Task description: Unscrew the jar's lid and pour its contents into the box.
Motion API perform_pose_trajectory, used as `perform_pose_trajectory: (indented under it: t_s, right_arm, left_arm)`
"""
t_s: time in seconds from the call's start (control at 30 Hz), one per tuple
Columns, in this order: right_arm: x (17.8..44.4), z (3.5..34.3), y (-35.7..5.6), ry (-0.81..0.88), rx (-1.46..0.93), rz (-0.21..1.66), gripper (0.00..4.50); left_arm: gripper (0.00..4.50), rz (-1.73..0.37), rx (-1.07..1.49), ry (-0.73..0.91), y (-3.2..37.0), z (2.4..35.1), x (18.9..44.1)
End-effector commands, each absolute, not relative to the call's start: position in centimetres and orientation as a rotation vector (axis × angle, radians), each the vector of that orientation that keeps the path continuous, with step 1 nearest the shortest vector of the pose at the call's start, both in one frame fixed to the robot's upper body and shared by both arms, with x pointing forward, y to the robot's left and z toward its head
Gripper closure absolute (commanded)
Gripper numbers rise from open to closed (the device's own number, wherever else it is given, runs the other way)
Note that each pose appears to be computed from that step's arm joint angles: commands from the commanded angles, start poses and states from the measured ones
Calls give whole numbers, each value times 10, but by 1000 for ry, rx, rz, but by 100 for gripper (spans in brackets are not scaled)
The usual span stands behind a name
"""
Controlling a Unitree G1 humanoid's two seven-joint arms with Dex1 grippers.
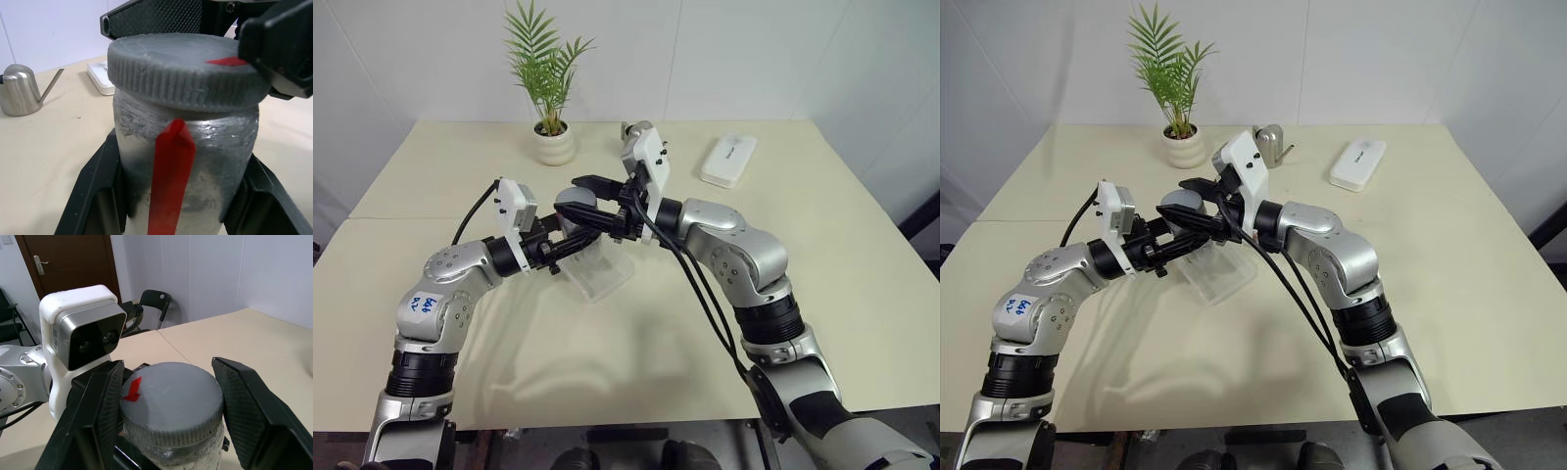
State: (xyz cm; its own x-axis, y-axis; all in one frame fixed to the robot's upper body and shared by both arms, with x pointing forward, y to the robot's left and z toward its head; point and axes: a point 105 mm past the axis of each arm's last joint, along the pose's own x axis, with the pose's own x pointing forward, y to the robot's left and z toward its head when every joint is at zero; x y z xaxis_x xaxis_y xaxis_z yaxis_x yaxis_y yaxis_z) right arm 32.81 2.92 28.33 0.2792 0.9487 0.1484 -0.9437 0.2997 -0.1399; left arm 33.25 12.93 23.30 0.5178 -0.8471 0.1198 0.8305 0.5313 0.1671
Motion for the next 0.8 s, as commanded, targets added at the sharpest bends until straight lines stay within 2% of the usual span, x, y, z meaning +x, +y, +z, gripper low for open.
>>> perform_pose_trajectory:
  t_s: [0.03,0.2,0.37,0.5,0.7,0.8]
  right_arm:
    - [322,298,26,-279,-46,1311,198]
    - [302,303,14,-275,-173,1571,198]
    - [278,313,2,-230,-284,1849,198]
    - [281,317,0,-240,-318,1849,198]
    - [291,318,-4,-243,-293,1771,198]
    - [300,326,-10,-290,-257,1682,102]
  left_arm:
    - [259,-1085,102,-267,122,250,319]
    - [259,-1331,85,-280,112,264,300]
    - [259,-1540,93,-250,104,278,291]
    - [259,-1574,149,-253,101,274,289]
    - [259,-1506,159,-252,109,269,294]
    - [259,-1426,173,-240,119,268,300]
